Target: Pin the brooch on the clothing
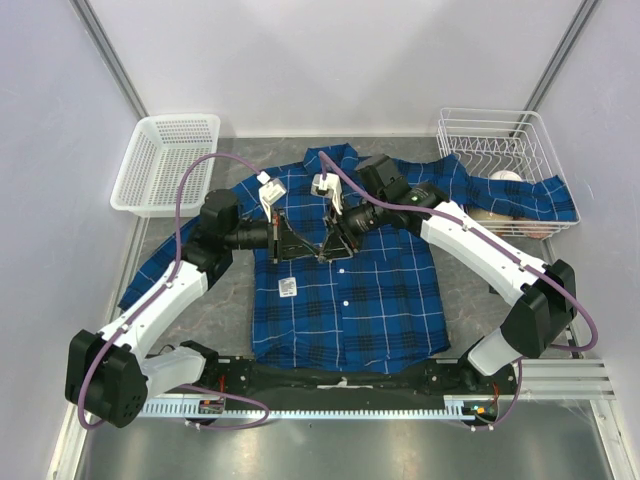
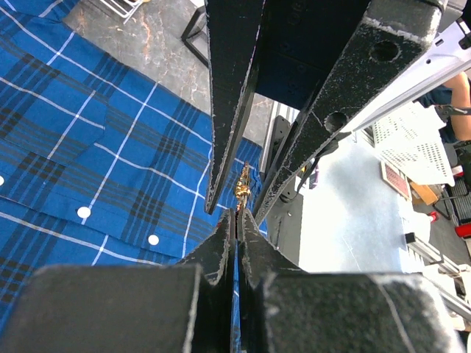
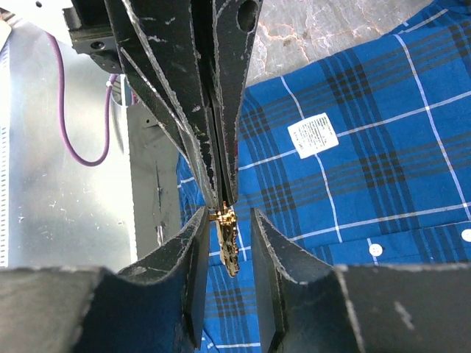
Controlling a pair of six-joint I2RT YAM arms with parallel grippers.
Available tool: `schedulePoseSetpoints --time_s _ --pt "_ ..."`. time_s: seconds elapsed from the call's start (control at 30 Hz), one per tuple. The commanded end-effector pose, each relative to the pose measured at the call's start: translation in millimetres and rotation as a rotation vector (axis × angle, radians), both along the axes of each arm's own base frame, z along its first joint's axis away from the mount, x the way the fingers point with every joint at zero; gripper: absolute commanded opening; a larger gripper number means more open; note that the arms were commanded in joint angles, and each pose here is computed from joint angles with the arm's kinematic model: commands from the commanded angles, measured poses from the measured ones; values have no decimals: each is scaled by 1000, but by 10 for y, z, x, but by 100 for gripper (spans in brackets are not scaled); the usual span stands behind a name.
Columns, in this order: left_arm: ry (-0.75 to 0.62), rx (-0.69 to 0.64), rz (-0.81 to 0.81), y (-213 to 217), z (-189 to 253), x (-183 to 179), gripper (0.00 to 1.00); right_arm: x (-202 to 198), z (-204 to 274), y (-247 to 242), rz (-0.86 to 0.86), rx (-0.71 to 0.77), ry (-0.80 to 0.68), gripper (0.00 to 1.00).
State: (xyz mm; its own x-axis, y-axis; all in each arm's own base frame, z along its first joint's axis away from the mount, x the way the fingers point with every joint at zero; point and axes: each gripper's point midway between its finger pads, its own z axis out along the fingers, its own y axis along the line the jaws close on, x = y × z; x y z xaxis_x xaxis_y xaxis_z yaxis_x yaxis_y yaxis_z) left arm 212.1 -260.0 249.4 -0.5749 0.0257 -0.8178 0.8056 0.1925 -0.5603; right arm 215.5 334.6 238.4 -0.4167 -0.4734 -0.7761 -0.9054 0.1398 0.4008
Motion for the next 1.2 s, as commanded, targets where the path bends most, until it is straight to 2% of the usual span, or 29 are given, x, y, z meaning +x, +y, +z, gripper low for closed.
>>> schedulePoseSetpoints --time_s 0.0,0.13,0.23,0.27,0.33,0.37,0.5,0.9,1.17 --pt "-14 -3 -19 15 24 -28 2 26 110 -102 12 -4 -53 35" --pt "-16 4 -21 17 -7 -27 2 87 243 -184 10 15 -61 38" --pt "-16 7 -22 16 -23 -20 2 65 309 -201 29 30 -65 46" --pt "-16 8 -21 15 -22 -14 2 59 327 -204 33 35 -66 54" --pt "-18 9 -21 14 -27 -11 2 15 374 -198 51 52 -65 58" --pt "-17 9 -21 13 -31 -9 2 6 391 -198 54 57 -67 63" --pt "-20 9 -20 8 -18 6 2 10 408 -167 49 62 -50 71" --pt "5 8 35 9 13 88 2 218 206 67 -130 -5 -34 64" --pt "5 7 55 27 24 88 2 286 -9 61 -158 -90 -101 51"
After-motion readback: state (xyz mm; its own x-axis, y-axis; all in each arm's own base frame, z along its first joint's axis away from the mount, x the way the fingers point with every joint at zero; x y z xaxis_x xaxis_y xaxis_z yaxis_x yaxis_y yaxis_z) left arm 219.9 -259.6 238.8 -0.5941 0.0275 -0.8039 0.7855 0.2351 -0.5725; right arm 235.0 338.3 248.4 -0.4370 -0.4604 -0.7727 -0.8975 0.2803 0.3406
